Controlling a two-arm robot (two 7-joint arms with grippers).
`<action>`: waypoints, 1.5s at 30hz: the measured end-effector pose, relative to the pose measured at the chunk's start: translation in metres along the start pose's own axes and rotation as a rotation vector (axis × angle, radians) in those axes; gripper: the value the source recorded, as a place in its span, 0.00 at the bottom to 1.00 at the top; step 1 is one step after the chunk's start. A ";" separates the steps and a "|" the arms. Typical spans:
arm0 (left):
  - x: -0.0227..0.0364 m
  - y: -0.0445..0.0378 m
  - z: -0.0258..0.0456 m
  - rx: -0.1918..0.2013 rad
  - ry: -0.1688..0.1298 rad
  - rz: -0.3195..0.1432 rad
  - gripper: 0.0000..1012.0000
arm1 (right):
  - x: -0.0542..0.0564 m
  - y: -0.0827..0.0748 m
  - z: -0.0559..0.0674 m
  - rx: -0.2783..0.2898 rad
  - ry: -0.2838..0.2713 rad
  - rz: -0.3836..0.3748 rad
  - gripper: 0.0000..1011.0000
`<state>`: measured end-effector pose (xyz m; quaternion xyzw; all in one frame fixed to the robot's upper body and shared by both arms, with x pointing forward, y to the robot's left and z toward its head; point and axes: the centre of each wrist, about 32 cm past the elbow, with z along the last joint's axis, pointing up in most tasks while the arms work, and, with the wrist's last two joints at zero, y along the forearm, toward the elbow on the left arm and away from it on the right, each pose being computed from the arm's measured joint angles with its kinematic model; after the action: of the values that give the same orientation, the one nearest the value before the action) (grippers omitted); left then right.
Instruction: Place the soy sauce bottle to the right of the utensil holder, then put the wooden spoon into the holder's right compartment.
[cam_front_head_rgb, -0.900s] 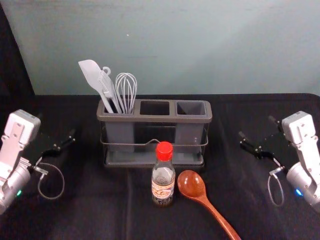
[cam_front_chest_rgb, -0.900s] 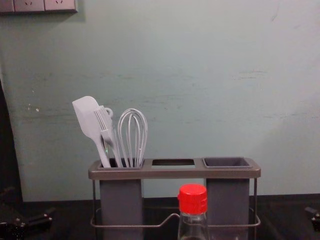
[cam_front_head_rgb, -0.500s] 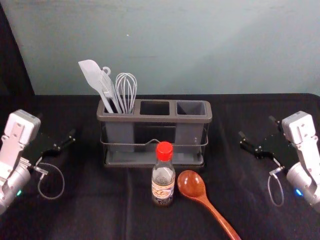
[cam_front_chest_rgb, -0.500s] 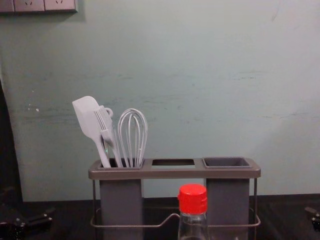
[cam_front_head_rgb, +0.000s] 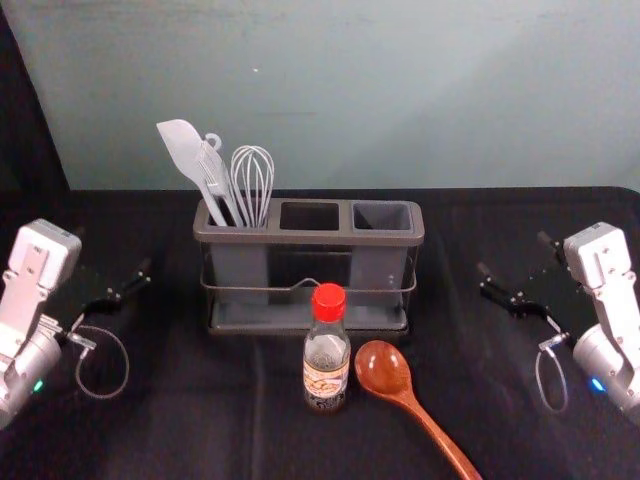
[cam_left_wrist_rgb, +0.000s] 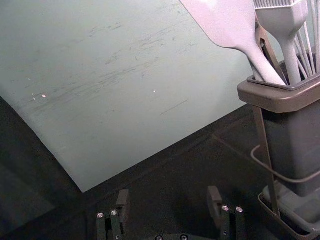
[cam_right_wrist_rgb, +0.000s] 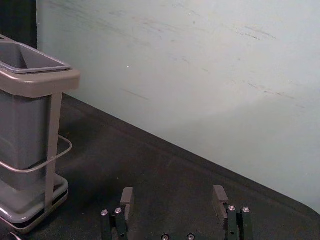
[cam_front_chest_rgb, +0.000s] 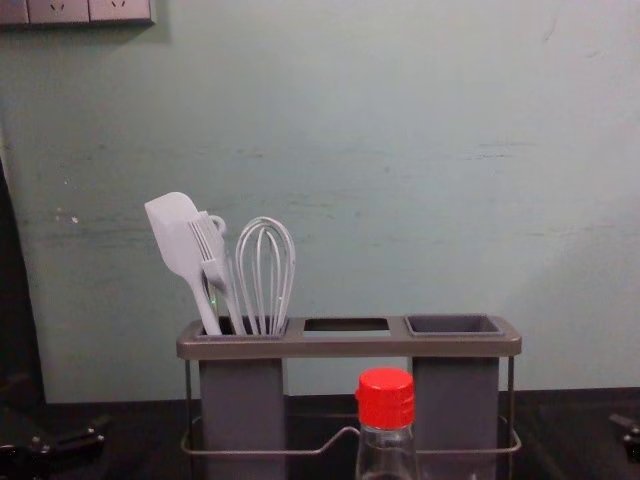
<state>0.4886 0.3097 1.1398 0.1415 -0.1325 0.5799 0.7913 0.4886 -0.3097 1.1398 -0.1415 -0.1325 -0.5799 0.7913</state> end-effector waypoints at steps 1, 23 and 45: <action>0.0000 0.0000 0.0000 0.000 0.000 0.000 1.00 | 0.000 0.000 0.000 0.000 0.000 0.000 0.99; 0.0000 0.0000 0.0000 0.000 0.000 0.000 1.00 | -0.003 -0.004 0.002 0.059 -0.055 -0.007 0.99; 0.0000 0.0000 0.0000 0.000 0.000 0.000 1.00 | -0.014 -0.053 0.019 0.299 0.156 0.100 0.99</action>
<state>0.4886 0.3097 1.1398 0.1415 -0.1325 0.5799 0.7913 0.4334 -0.3053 1.1563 0.0168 -0.1481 -0.5231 0.8391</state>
